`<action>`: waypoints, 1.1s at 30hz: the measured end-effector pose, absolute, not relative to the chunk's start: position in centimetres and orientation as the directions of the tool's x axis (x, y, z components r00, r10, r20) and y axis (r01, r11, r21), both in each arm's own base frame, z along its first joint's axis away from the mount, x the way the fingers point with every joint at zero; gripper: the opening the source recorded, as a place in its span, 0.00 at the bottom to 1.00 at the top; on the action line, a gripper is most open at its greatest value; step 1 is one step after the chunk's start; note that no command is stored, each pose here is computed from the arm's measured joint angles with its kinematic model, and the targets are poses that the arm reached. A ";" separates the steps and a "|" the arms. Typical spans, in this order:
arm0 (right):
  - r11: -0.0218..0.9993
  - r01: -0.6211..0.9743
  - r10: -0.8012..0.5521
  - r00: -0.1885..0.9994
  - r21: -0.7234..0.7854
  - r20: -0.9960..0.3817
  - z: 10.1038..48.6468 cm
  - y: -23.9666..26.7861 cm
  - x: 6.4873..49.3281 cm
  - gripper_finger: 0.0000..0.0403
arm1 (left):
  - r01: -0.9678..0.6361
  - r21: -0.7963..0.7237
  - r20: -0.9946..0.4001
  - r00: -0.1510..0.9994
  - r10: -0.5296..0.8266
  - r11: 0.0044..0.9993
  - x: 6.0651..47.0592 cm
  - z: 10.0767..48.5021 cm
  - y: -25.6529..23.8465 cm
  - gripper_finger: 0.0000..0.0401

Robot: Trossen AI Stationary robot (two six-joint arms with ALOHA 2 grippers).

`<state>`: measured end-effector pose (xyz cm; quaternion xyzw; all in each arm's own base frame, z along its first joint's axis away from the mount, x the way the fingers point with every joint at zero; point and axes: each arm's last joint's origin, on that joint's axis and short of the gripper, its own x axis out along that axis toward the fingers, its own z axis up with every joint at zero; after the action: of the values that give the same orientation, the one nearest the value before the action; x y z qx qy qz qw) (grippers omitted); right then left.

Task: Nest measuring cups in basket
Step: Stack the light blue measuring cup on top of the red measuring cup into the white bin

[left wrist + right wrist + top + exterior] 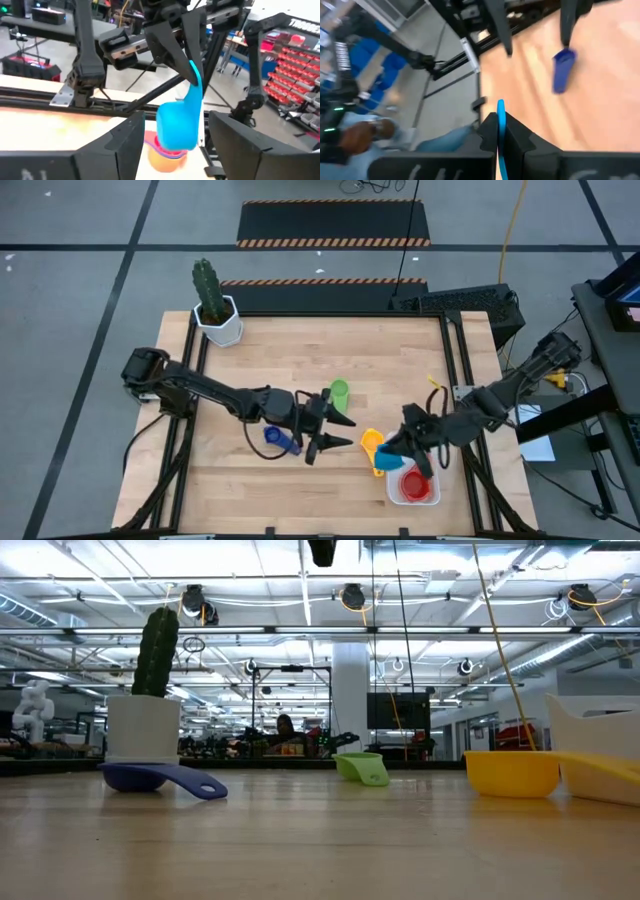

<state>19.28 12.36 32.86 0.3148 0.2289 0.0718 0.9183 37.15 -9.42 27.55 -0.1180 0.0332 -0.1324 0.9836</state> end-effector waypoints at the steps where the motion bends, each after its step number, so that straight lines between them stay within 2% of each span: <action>1: 0.775 0.009 0.292 0.881 0.631 -0.372 32.9 12.7 19.0 0.00 | 0.258 -0.244 -0.031 0.961 -0.273 0.935 37.1 27.6 -9.6 0.56; 8: 0.716 0.071 0.312 0.857 0.694 -0.409 32.5 14.7 16.9 0.00 | 0.247 -0.262 -0.046 0.963 -0.267 0.933 36.5 27.4 -11.6 0.50; 18: 0.710 0.134 0.209 0.897 0.691 -0.390 31.9 17.1 13.7 0.00 | 0.240 -0.263 -0.051 0.964 -0.262 0.934 35.0 27.4 -15.5 0.42; 25: 0.661 0.145 0.229 0.895 0.736 -0.382 28.6 18.1 12.3 0.00 | 0.211 -0.284 -0.039 0.972 -0.231 0.935 33.8 27.5 -18.0 0.41; 33: 0.600 0.095 0.254 0.919 0.794 -0.302 25.9 18.1 12.0 0.00 | 0.190 -0.296 -0.012 0.979 -0.203 0.936 32.2 27.7 -20.4 0.41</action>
<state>12.01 18.14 25.86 0.4449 0.1961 0.0458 0.8727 32.22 -20.42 27.74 -0.1485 0.0210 -0.1000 0.9836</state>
